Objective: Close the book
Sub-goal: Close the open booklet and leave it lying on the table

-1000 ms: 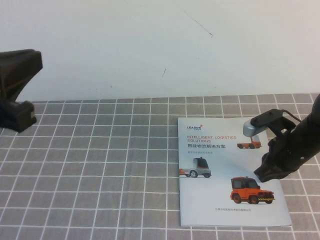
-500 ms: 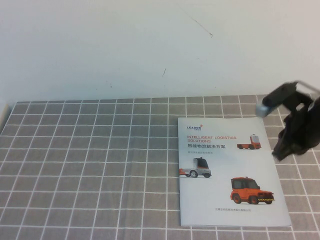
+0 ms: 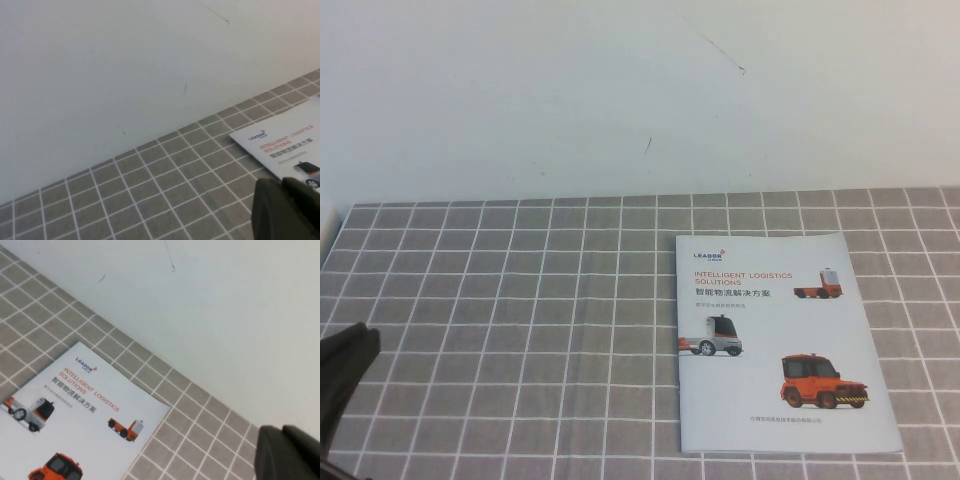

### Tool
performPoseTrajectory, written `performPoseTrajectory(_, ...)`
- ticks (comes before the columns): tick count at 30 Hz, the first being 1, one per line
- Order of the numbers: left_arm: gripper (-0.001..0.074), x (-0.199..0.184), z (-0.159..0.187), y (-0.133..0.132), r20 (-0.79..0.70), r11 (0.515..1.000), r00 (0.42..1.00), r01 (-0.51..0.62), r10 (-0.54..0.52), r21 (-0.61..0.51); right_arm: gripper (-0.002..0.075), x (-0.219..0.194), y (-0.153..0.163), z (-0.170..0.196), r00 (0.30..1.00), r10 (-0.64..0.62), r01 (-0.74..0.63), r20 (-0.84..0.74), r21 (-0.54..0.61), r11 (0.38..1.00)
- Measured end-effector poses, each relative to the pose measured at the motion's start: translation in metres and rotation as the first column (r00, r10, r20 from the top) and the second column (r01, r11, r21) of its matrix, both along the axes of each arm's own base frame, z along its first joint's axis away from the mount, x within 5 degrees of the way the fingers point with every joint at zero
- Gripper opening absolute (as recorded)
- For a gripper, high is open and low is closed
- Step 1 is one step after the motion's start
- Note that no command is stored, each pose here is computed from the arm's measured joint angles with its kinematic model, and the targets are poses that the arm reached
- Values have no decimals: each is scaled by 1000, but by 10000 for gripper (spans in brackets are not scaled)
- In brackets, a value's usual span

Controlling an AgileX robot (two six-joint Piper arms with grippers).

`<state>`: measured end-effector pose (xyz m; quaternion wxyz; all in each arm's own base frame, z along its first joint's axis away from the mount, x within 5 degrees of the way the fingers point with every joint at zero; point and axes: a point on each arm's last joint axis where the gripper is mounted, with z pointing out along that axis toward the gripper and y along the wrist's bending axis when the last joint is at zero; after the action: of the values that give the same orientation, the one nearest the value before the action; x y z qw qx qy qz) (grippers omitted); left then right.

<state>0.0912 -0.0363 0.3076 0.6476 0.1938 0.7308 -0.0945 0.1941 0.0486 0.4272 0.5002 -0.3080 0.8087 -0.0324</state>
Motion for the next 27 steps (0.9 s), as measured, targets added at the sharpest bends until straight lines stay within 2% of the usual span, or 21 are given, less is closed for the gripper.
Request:
performPoseTrajectory(5, -1, 5, -22, 6, -28, 995, 996, -86, 85, -42, -1, -66, -15, -19, 999, -17, 16, 50, 19, 1000)
performPoseTrajectory(12, -1, 6, -28, 8, -37, 992, 993, -112, 110, -51, -1, -133, -29, -88, 997, -64, 59, 46, 105, 993)
performPoseTrajectory(20, -1, 6, -28, 8, -38, 992, 993, -115, 113, -59, -1, -150, -32, -145, 997, -83, 82, 3, 147, 986)
performPoseTrajectory(27, -1, 6, -28, 8, -40, 991, 993, -116, 113, -65, -1, -148, -29, -164, 994, -87, 100, -71, 196, 976)
